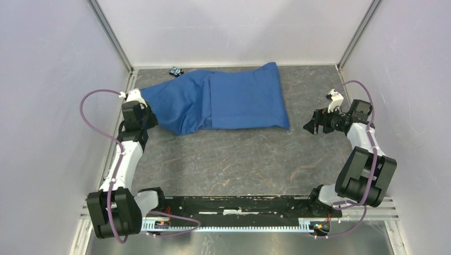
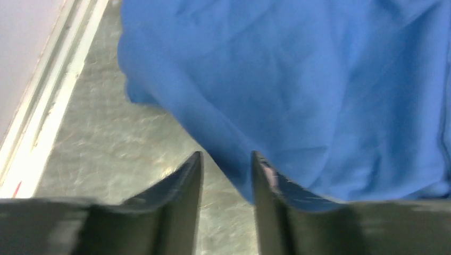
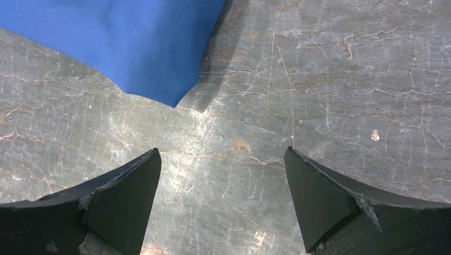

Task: Open and lay out the surgical kit
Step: Open the surgical kit at the center of the board.

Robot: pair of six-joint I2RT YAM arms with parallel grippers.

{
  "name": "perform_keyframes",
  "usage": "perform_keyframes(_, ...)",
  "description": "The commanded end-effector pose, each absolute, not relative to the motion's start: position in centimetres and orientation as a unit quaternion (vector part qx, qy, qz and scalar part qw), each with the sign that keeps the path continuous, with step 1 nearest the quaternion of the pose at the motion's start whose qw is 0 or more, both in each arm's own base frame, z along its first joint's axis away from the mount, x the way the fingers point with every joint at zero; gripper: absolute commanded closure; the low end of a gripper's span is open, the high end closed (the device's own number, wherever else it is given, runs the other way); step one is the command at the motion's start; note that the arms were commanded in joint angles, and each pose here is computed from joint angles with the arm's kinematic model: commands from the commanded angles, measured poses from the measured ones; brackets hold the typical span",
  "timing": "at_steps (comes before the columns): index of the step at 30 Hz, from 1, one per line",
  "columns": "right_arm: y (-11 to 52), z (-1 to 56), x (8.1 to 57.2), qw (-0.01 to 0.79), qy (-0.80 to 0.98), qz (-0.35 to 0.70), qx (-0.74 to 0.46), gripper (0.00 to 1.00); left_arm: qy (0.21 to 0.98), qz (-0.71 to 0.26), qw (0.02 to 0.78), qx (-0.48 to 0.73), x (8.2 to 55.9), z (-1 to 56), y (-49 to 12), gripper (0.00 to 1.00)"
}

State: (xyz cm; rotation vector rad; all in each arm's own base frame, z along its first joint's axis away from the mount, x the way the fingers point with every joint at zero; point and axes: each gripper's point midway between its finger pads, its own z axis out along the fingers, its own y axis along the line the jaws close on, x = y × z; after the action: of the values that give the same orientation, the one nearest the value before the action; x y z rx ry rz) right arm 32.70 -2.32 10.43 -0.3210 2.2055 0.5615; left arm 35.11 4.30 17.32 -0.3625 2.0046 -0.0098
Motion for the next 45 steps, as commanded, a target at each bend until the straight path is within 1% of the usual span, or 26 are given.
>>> perform_keyframes(1,-2.5,10.4,32.6,0.410,0.875,0.218,-0.134,0.06,0.845,0.102,0.510,-0.124,33.5,17.7,7.9,0.37)
perform_keyframes(2,-2.5,10.4,32.6,0.411,0.875,0.218,-0.134,0.06,0.846,0.120,0.504,-0.122,33.2,17.7,8.5,0.23)
perform_keyframes(3,-2.5,10.5,32.6,0.412,0.875,0.218,-0.133,0.06,0.846,0.135,0.502,-0.122,33.0,17.7,8.9,0.14)
perform_keyframes(5,-2.5,10.9,32.8,0.415,0.873,0.219,-0.133,0.06,0.842,0.176,0.495,-0.118,32.6,17.9,10.4,0.01)
perform_keyframes(8,-2.3,11.8,33.4,0.422,0.869,0.217,-0.139,0.06,0.838,0.211,0.487,-0.127,32.3,18.4,12.0,0.00)
perform_keyframes(10,-2.1,12.9,34.0,0.430,0.865,0.209,-0.152,0.06,0.831,0.216,0.496,-0.129,32.5,19.5,12.5,0.00)
perform_keyframes(14,-0.8,15.9,35.8,0.460,0.847,0.184,-0.193,0.05,0.806,0.202,0.542,-0.125,33.7,23.4,12.2,0.00)
perform_keyframes(16,0.7,17.4,36.8,0.472,0.836,0.170,-0.224,0.05,0.808,0.182,0.548,-0.119,35.0,24.3,11.7,0.00)
perform_keyframes(18,3.3,18.5,37.6,0.479,0.819,0.161,-0.271,0.05,0.821,0.165,0.533,-0.121,36.6,24.1,11.5,0.00)
perform_keyframes(20,5.6,19.1,38.2,0.487,0.802,0.145,-0.313,0.05,0.846,0.143,0.498,-0.125,38.2,22.7,11.2,0.00)
perform_keyframes(23,10.3,19.5,38.9,0.492,0.770,0.112,-0.389,0.05,0.877,0.070,0.459,-0.124,39.4,21.5,8.9,0.00)
perform_keyframes(27,17.4,18.9,38.8,0.485,0.719,0.044,-0.496,0.05,0.892,-0.016,0.440,-0.105,39.1,21.4,5.7,0.00)
perform_keyframes(30,22.5,17.7,37.9,0.475,0.672,-0.028,-0.567,0.06,0.897,-0.032,0.432,-0.090,38.1,21.8,4.8,0.00)
perform_keyframes(33,26.4,16.5,37.5,0.469,0.635,-0.100,-0.606,0.07,0.899,-0.038,0.430,-0.069,37.1,22.2,4.2,0.00)
perform_keyframes(40,34.3,14.6,35.8,0.467,0.570,-0.177,-0.652,0.08,0.903,-0.030,0.424,-0.056,36.1,22.4,4.3,0.00)
perform_keyframes(45,36.7,13.5,35.0,0.467,0.528,-0.245,-0.666,0.08,0.901,-0.030,0.429,-0.055,36.0,22.8,4.3,0.00)
